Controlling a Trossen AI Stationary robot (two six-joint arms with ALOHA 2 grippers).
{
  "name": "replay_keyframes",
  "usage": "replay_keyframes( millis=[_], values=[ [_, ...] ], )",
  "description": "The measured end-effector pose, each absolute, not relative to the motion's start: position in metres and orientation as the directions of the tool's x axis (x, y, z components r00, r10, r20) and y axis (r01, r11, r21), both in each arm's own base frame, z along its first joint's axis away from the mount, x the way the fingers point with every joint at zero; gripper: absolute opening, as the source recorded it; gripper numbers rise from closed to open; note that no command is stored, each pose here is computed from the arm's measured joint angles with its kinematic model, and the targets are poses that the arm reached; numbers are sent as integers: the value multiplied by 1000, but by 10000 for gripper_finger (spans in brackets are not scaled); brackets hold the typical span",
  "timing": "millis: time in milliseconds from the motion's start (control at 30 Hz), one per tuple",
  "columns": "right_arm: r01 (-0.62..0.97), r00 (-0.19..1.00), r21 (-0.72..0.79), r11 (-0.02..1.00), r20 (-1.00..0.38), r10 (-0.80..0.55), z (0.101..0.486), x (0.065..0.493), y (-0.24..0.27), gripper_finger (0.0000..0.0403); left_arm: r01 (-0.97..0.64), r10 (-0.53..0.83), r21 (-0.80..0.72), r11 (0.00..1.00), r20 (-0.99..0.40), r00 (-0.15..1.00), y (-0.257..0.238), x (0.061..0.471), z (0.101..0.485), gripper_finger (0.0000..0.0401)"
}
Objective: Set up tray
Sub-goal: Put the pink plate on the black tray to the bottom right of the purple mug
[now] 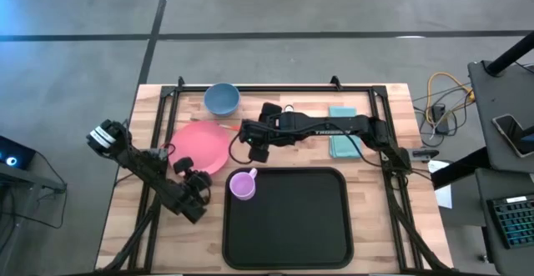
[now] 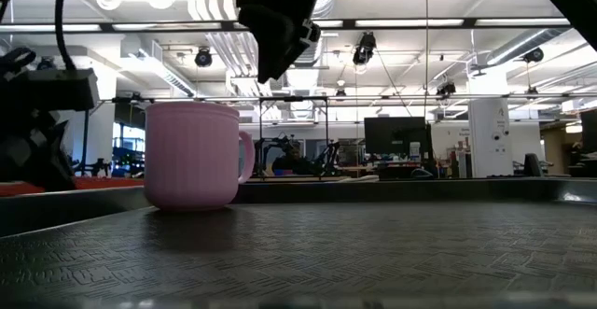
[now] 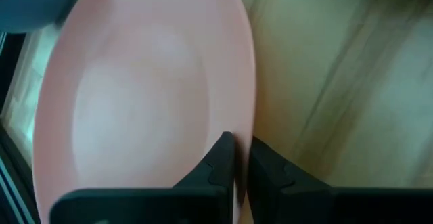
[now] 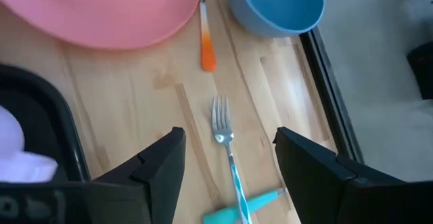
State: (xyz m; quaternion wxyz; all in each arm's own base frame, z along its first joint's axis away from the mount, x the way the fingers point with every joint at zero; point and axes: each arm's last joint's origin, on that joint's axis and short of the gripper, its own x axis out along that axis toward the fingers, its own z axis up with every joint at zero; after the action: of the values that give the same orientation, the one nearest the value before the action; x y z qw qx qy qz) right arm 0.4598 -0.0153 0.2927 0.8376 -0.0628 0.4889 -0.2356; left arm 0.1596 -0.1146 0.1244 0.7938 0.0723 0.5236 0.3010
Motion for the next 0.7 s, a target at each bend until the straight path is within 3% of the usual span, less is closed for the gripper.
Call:
replay_keyframes(
  millis=[367,700],
  values=[
    [424,513,-259,868,-721,-466,341,444,-15,214,-402,592,469,786,-759,272,-126,174,160,1],
    [508,537,-330,796,-600,-592,390,410,-6,214,-405,659,533,743,-688,304,-137,190,224,2]
  ],
)
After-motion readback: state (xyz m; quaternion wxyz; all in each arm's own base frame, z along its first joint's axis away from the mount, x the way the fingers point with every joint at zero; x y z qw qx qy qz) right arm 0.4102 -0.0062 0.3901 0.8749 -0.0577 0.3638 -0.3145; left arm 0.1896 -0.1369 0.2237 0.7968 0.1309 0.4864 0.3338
